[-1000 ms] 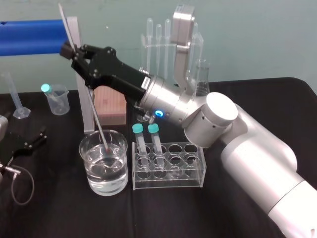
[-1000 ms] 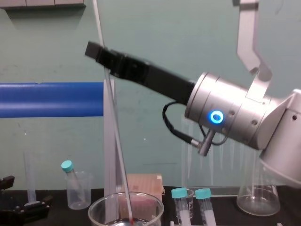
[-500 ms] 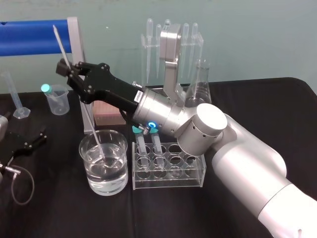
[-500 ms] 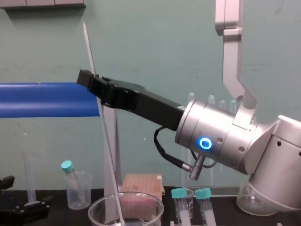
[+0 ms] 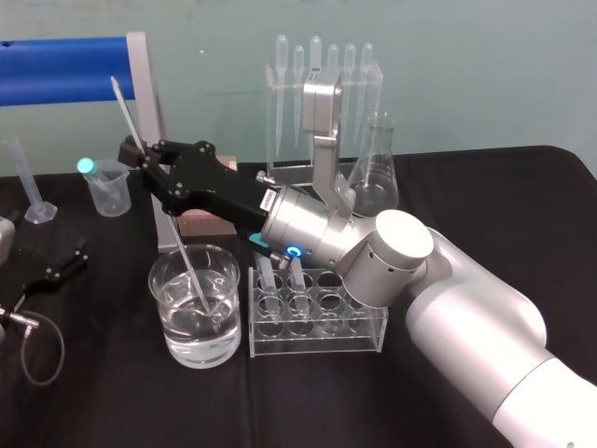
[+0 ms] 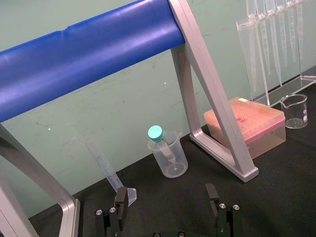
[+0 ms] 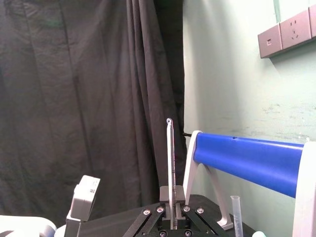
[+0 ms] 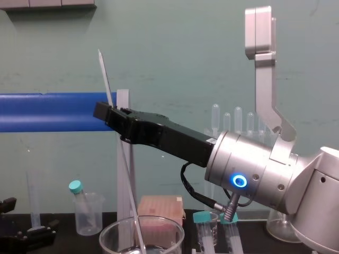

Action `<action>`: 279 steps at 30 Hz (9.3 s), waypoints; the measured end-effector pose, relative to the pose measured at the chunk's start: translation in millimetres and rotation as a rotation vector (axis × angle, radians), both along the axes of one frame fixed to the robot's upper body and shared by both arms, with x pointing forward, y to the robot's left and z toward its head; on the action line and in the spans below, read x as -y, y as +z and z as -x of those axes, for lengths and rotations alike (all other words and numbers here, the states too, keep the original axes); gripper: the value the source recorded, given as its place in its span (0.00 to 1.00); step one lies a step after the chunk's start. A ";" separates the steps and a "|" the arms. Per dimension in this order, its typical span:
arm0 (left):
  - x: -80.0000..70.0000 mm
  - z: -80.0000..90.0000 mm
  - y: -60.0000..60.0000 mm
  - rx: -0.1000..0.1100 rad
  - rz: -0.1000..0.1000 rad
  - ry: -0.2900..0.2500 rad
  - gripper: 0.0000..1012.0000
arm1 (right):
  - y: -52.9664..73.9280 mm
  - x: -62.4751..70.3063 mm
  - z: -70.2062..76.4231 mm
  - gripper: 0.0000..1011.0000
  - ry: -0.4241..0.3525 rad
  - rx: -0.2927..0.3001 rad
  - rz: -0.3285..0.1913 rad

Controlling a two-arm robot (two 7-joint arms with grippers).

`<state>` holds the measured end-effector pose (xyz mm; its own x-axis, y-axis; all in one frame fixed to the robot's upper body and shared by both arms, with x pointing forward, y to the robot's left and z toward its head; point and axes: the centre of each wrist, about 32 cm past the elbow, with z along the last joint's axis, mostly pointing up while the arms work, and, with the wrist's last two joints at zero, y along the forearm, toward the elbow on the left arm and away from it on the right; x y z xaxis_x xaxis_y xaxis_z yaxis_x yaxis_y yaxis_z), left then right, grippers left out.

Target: Hold the thermometer with one hand and immerse one end into the beaker, then reinsert it into the test tube rack.

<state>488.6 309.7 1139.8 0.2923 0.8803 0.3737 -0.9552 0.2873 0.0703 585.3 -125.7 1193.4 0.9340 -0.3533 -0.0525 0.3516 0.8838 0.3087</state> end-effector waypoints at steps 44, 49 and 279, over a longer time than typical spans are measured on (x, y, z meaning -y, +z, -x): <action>0.0 0.0 0.0 0.000 0.000 0.000 1.00 | -0.4 0.4 0.3 0.05 0.007 0.001 0.003; 0.0 0.0 0.0 0.000 0.000 0.000 1.00 | -0.4 0.5 0.3 0.05 0.006 0.000 0.003; 0.0 0.0 0.0 0.000 0.000 0.000 1.00 | 6.3 141.4 61.9 0.05 -0.429 0.049 -0.033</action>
<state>488.6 309.7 1139.8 0.2923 0.8803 0.3738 -0.9553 0.2873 0.0703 523.4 -267.1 1199.7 0.7044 -0.7092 -0.0295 0.6693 0.6498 0.3603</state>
